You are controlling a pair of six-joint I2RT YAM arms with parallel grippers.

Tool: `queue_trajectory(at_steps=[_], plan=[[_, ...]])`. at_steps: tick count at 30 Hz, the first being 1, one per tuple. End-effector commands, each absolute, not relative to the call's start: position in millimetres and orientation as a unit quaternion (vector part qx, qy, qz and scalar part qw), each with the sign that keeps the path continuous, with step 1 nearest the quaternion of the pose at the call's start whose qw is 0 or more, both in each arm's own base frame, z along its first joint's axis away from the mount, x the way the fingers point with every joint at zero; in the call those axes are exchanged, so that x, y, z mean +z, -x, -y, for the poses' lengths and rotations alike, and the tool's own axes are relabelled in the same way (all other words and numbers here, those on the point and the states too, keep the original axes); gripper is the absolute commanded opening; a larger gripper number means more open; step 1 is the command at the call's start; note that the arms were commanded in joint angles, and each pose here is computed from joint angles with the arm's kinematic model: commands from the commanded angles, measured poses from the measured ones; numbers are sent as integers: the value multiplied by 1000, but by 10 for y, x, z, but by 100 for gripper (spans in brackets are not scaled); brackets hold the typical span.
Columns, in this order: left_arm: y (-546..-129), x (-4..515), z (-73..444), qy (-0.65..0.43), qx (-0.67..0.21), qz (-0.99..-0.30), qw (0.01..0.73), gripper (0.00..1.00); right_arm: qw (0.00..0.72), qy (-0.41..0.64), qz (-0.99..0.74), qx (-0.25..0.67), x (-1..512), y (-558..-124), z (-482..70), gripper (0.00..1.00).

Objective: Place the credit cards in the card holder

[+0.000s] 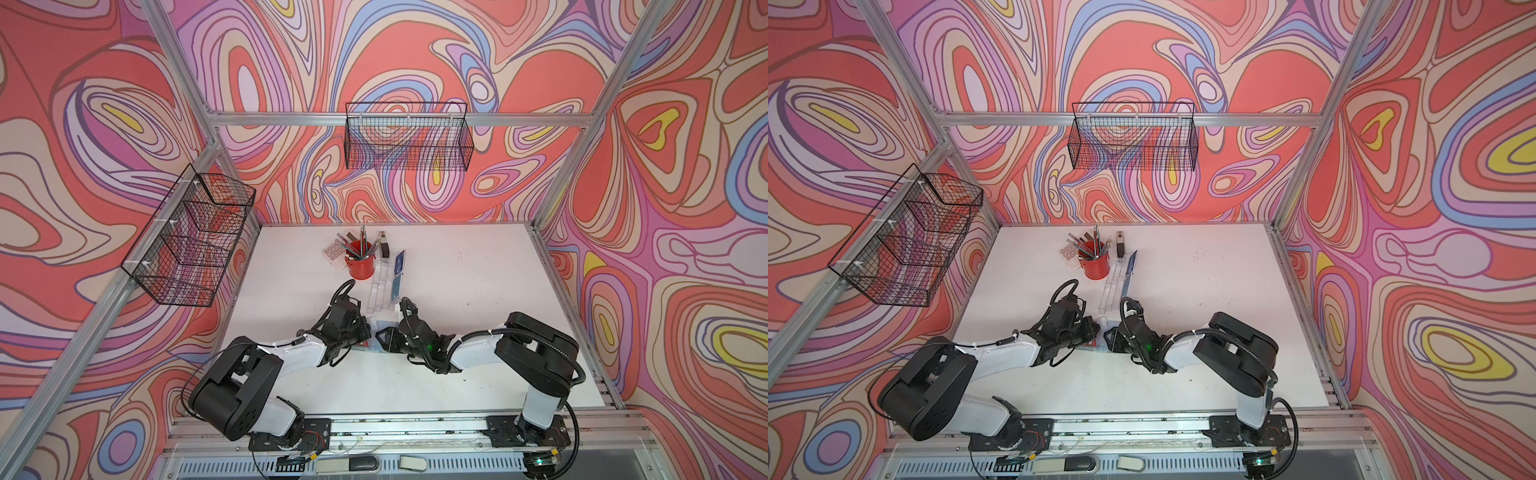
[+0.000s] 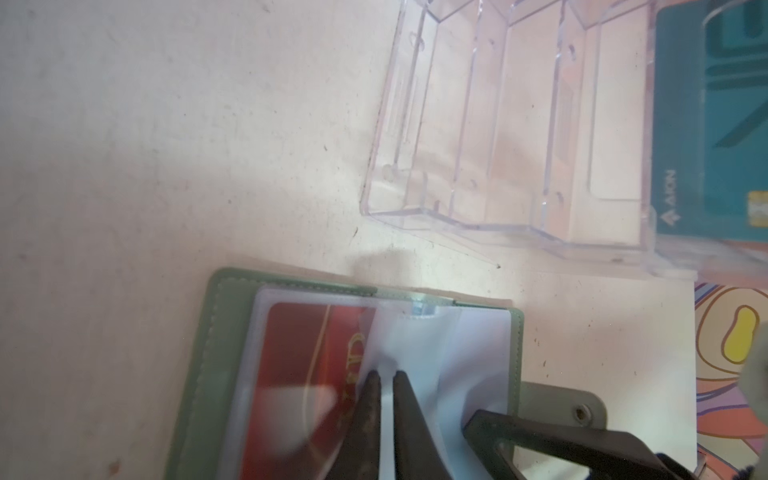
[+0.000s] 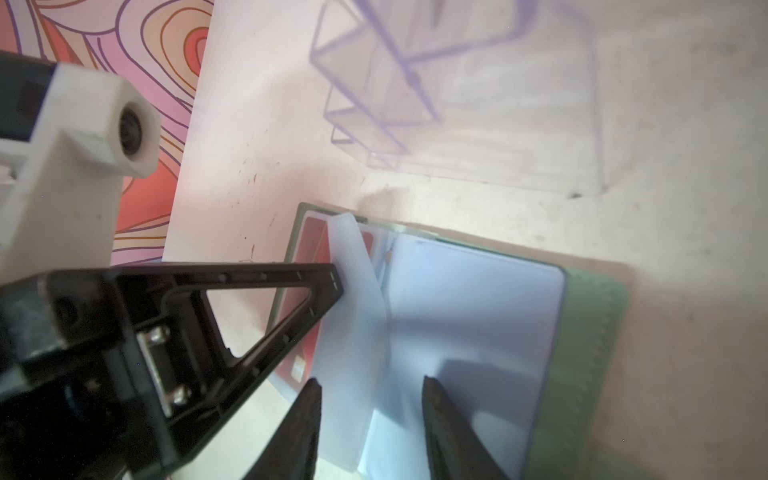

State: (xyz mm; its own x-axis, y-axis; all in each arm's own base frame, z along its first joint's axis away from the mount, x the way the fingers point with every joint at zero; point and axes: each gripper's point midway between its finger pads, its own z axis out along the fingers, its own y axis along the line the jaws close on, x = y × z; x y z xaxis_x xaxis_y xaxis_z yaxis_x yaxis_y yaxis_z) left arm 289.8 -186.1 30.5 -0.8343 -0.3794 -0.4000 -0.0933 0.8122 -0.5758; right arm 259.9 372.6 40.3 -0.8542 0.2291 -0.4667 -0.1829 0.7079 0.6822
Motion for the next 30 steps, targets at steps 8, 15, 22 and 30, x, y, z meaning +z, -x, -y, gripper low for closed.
queue_trajectory(at_steps=[8,15,22,30], plan=[[-2787,134,1795,137,-270,-924,233,12,235,-18,-874,425,343,-2523,-3909,43],[-2797,237,1798,137,-275,-921,240,14,215,-17,-850,481,481,-2476,-4072,42],[-2744,525,1723,136,-271,-918,255,27,224,-8,-841,493,642,-2524,-4175,40],[-2597,901,1116,172,-186,-910,327,51,226,21,-838,496,710,-2534,-4464,40]])
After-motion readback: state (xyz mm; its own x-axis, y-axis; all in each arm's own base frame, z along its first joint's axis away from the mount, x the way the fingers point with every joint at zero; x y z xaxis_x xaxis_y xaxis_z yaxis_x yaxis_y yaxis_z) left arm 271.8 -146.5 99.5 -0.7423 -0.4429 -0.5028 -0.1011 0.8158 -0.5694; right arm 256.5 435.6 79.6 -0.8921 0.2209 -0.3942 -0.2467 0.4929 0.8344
